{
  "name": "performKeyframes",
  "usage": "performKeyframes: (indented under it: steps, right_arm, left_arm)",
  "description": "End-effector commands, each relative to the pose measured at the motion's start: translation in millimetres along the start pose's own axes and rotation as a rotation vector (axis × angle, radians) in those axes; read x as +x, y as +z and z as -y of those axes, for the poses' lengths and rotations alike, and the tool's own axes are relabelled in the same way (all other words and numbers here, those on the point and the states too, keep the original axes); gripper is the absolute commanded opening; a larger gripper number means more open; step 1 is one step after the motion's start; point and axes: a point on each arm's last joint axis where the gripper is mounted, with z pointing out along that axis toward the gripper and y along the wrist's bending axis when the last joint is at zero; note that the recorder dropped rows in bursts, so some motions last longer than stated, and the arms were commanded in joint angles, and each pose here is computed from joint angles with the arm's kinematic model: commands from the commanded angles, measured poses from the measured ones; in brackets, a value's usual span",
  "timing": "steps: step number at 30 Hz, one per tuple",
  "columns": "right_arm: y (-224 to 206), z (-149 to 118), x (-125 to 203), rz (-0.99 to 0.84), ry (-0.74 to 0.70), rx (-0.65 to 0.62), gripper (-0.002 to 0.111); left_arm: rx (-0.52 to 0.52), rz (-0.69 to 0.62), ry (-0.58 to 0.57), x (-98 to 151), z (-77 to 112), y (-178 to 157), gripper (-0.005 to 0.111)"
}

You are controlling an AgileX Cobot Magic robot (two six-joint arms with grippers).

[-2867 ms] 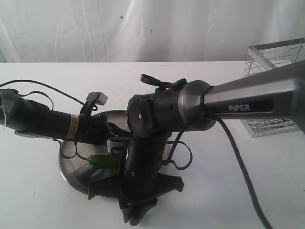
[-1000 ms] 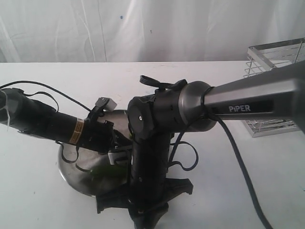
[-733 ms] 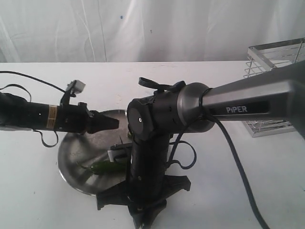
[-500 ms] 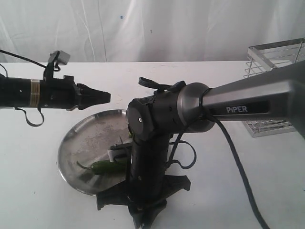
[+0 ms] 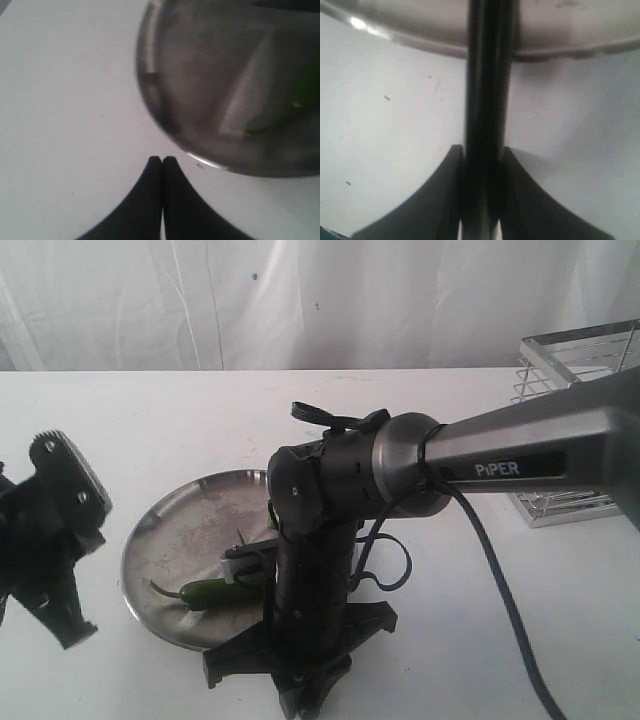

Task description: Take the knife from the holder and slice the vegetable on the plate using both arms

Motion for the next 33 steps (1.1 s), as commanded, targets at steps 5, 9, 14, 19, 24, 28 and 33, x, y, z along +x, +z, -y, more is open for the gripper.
performKeyframes:
  steps: [5, 9, 14, 19, 24, 28, 33]
  right_arm:
    - [1.4, 2.4, -3.3, 0.020, -0.038, 0.012, 0.000]
    - [1.4, 2.4, -3.3, 0.020, -0.045, 0.012, 0.000]
    - [1.3, 2.2, -4.1, 0.029, -0.048, 0.010, 0.000]
    - [1.3, 2.2, -4.1, 0.029, -0.054, 0.010, 0.000]
    - [1.4, 2.0, -3.9, 0.027, -0.052, 0.008, 0.000]
    - [1.4, 2.0, -3.4, 0.022, -0.051, 0.008, 0.000]
    - [1.4, 2.0, -3.4, 0.022, -0.067, 0.008, 0.000]
  left_arm:
    - [0.230, 0.323, 0.498, -17.8, 31.9, -26.6, 0.000]
    - [0.248, 0.499, 0.594, -28.6, 36.4, -50.7, 0.000]
    - [0.102, 0.505, 0.149, -31.9, 15.0, -81.4, 0.000]
    - [-0.269, 0.331, -0.428, -16.5, -31.9, -94.2, 0.000]
    - [-0.187, 0.129, -0.516, -15.5, -26.0, -41.6, 0.000]
    - [-0.028, -0.018, -0.496, -15.3, -9.2, 11.5, 0.000]
    - [0.136, 0.093, -0.389, -34.8, -1.3, 11.9, 0.000]
